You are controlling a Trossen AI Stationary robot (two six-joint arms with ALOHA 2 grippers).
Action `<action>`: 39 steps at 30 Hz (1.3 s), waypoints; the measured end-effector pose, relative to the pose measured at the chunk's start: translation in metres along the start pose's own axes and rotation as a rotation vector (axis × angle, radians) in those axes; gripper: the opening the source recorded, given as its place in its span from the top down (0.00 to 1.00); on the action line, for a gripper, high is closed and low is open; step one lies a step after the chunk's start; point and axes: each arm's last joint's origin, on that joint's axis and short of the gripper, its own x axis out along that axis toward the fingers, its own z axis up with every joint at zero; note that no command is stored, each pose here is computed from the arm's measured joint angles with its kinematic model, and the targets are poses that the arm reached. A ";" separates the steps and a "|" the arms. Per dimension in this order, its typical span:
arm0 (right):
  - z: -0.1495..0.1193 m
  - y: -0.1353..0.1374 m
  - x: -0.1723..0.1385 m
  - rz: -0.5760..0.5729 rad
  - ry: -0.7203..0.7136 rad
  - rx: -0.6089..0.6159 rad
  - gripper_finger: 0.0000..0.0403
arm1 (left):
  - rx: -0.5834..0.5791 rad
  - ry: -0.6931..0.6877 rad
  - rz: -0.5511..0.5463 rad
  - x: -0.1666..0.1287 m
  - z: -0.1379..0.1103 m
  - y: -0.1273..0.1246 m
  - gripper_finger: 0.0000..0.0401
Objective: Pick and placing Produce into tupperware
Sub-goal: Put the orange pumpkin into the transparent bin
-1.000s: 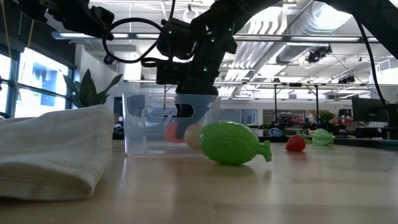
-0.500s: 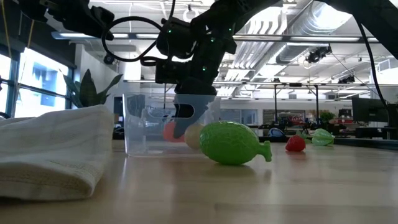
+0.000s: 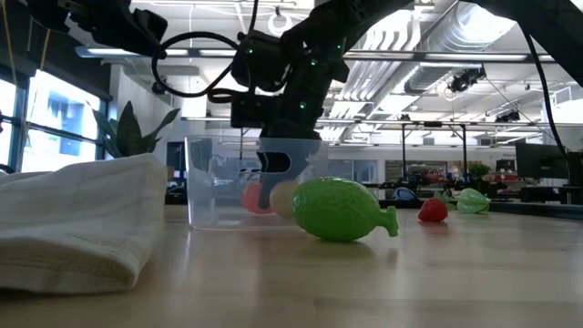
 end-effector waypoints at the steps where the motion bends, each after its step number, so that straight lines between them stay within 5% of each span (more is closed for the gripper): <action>1: 0.000 0.000 0.000 0.000 -0.002 0.001 0.36 | 0.000 0.000 0.000 0.000 0.000 0.000 0.99; 33: 0.001 -0.001 0.000 -0.021 -0.008 0.064 0.36 | 0.000 0.000 0.000 0.000 0.000 0.000 0.99; 39: 0.001 -0.001 0.000 -0.026 -0.014 0.084 0.28 | 0.000 0.000 0.000 0.000 0.000 0.000 0.99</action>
